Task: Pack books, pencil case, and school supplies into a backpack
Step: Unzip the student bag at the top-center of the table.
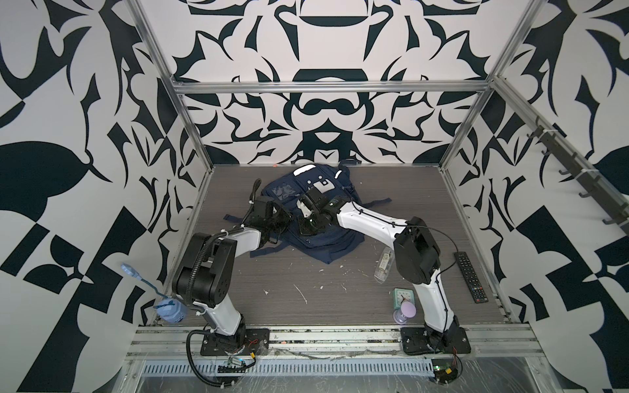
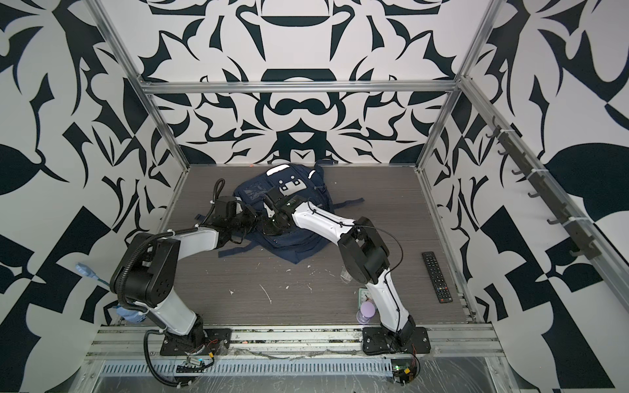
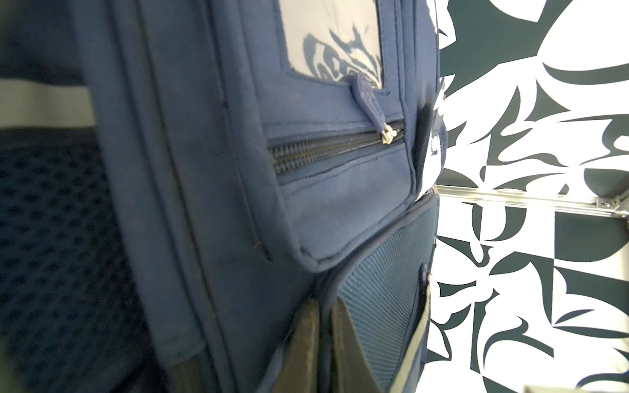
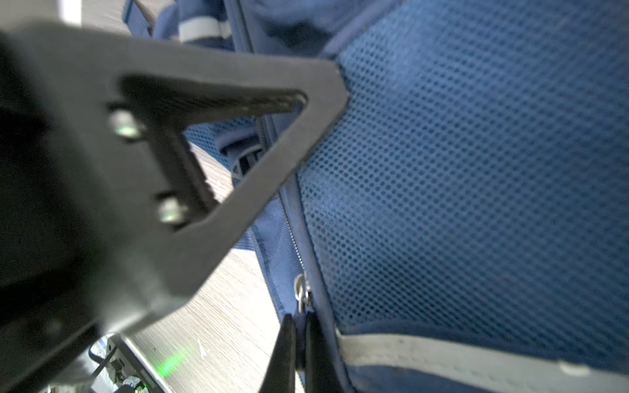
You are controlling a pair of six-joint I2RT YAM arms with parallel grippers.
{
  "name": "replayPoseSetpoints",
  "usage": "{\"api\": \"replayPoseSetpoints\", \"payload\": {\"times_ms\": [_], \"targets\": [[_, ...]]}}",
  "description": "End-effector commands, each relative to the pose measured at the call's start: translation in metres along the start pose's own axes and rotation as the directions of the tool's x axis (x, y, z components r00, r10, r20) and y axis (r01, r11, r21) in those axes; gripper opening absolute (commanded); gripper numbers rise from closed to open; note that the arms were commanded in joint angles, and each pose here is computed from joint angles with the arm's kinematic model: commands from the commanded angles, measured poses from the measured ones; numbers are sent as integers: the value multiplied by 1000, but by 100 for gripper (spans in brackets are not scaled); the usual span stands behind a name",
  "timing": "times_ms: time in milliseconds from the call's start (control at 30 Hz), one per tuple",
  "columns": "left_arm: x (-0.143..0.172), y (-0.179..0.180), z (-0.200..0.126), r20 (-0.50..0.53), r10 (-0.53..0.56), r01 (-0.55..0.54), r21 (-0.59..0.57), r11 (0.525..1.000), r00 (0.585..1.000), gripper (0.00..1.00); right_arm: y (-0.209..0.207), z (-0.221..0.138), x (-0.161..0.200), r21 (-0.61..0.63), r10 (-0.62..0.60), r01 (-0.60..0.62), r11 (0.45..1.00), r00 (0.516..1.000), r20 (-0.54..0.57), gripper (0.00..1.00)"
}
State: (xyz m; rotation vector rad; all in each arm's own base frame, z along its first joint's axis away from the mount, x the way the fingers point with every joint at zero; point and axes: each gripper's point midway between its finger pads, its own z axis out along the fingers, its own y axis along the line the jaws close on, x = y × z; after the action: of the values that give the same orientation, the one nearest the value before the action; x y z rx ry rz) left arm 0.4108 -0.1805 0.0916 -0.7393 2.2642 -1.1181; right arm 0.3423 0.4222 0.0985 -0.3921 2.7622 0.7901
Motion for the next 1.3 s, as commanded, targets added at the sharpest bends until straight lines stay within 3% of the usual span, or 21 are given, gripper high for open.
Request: {"api": "replayPoseSetpoints", "payload": {"times_ms": [0, 233, 500, 633, 767, 1000, 1267], "targets": [[21, 8, -3, -84, -23, 20, -30, 999, 996, 15, -28, -23, -70, 47, 0, -11, 999, 976, 217, 0], [23, 12, 6, -99, -44, 41, -35, 999, 994, 16, -58, -27, -77, 75, 20, -37, 996, 977, 214, 0], [22, 12, 5, -100, -33, 29, -44, 999, 994, 16, -43, -23, -52, 47, -8, 1, 999, 989, 150, 1], [20, 4, 3, -102, 1, -5, -40, 999, 995, 17, -35, -34, -36, 42, -25, 19, 999, 990, 138, 28], [15, -6, -3, -95, 54, -58, -39, 998, 994, 25, -31, -58, -27, 35, -33, 28, 999, 986, 163, 43], [15, -24, -8, -107, 147, -151, -24, 988, 983, 41, -39, -102, -7, 61, -36, 24, 998, 976, 216, 48], [35, -54, -7, -150, 294, -296, 11, 955, 944, 54, -101, -136, 28, 132, 72, -107, 985, 967, 243, 48]]}}
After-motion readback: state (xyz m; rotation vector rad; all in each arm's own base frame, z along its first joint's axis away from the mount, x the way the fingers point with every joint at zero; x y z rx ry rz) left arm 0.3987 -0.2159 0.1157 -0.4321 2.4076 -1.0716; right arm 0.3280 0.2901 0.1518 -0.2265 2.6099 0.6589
